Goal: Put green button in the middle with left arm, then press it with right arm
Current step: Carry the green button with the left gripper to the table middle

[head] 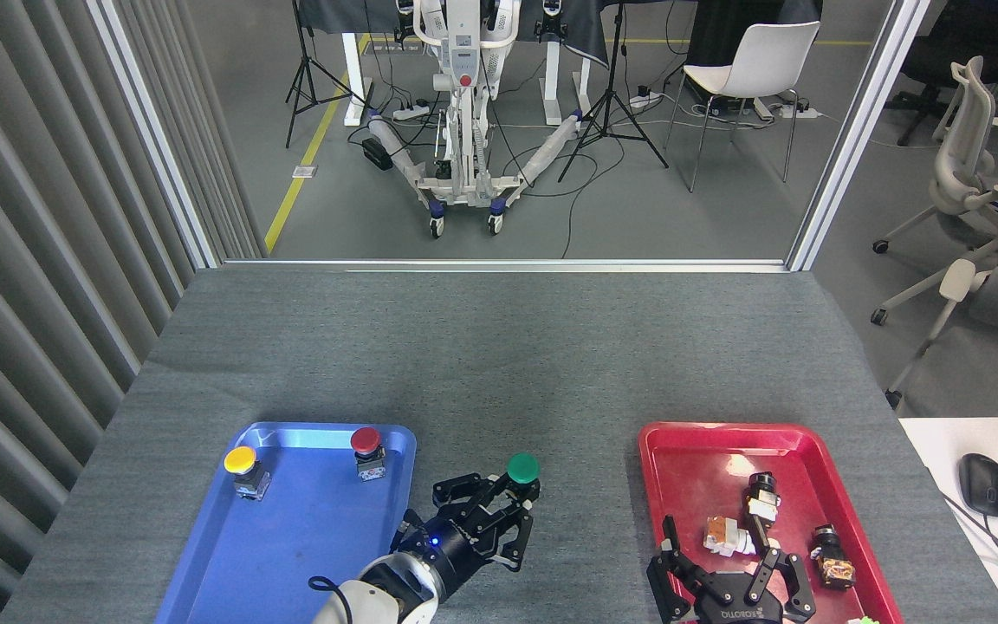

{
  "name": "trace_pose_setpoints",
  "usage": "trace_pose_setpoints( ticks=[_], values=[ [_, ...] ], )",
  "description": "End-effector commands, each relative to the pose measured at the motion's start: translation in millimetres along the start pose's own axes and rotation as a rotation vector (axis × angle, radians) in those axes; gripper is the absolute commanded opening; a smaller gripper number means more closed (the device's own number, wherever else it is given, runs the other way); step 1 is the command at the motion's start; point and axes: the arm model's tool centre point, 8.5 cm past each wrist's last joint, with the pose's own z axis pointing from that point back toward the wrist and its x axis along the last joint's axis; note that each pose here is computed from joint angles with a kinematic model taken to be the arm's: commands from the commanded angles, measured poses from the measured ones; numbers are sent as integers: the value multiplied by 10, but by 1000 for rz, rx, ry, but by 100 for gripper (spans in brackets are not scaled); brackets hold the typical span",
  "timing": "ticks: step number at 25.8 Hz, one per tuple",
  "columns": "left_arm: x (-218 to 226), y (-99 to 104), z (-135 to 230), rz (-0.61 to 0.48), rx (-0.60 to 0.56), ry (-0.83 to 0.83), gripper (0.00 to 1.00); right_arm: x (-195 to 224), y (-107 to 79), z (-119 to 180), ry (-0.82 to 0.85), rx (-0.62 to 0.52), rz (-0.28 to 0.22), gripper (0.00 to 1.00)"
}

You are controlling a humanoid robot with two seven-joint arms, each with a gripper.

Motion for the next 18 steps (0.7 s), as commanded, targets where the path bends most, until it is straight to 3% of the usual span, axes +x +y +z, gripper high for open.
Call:
trace_pose_setpoints(
  ticks=[1,7,8,9,10,12,14,18],
  values=[
    [120,-159,-116,7,-70,-35,0,14,4,-2,0,1,9,99],
    [144,-279,-66,31,-101,-55,0,36,34,26,-2,10,11,99],
    [139,-268,-71,32,-95,-55,9,40,39,31,-2,12,9,99],
    [135,-257,-69,34,-84,-56,46,45,48,42,-4,15,12,99],
    [153,-222,-84,38,-56,-55,76,56,49,42,-7,15,11,98],
    [167,-168,-89,47,2,-60,91,63,55,44,-10,17,12,98],
    [176,-108,-94,54,46,-56,99,67,55,43,-9,17,11,98],
    [225,21,-51,52,101,-59,99,69,107,53,-18,32,11,98]
  ],
)
